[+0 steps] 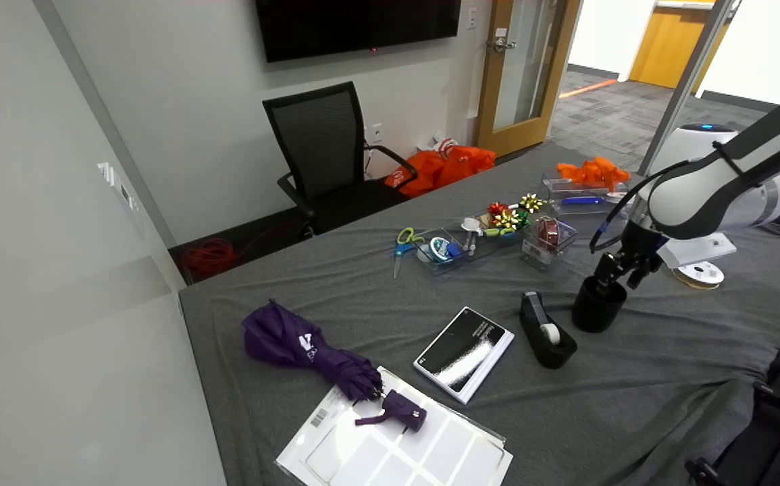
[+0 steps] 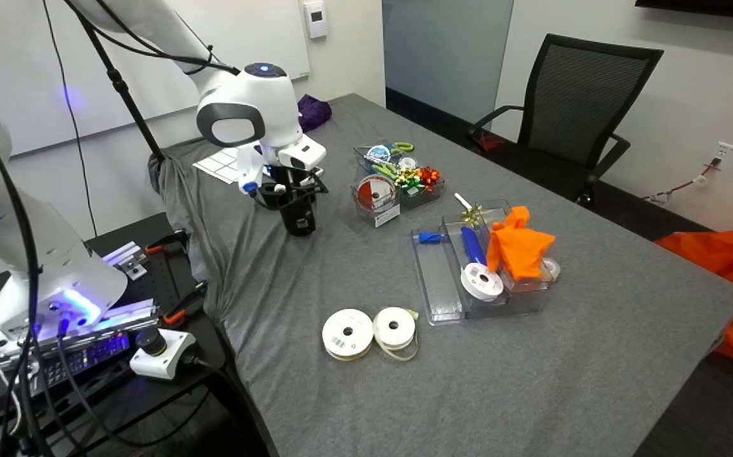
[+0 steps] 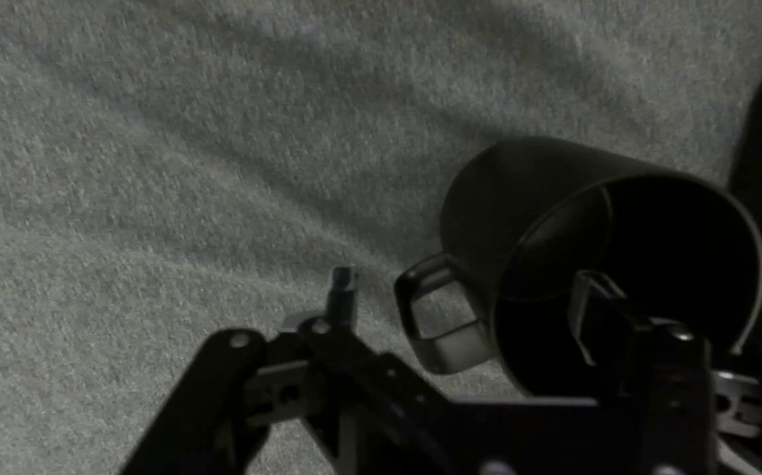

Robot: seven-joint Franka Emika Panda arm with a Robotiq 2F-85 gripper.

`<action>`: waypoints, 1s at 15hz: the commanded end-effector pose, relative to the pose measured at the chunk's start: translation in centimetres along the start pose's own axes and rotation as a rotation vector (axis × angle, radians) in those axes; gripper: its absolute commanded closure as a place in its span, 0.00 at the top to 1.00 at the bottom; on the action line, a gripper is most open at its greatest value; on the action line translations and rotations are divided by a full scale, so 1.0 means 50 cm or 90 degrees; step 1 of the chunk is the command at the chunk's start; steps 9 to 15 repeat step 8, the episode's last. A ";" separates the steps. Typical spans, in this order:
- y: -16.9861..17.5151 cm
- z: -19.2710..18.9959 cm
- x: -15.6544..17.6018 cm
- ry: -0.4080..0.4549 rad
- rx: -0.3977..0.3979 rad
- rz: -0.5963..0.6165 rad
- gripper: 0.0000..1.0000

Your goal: Move the black cup to the right

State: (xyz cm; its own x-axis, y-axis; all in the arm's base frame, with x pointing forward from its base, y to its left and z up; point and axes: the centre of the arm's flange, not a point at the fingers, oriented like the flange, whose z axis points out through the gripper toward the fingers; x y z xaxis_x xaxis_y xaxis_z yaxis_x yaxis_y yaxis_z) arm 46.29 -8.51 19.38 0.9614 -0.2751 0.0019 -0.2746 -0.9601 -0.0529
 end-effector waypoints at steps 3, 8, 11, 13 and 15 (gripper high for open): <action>-0.030 -0.068 -0.036 -0.028 -0.008 -0.023 1.00; -0.036 -0.143 -0.064 -0.036 0.009 -0.046 1.00; -0.036 -0.143 -0.064 -0.036 0.009 -0.046 1.00; -0.036 -0.143 -0.064 -0.036 0.009 -0.046 1.00; -0.036 -0.143 -0.064 -0.036 0.009 -0.046 1.00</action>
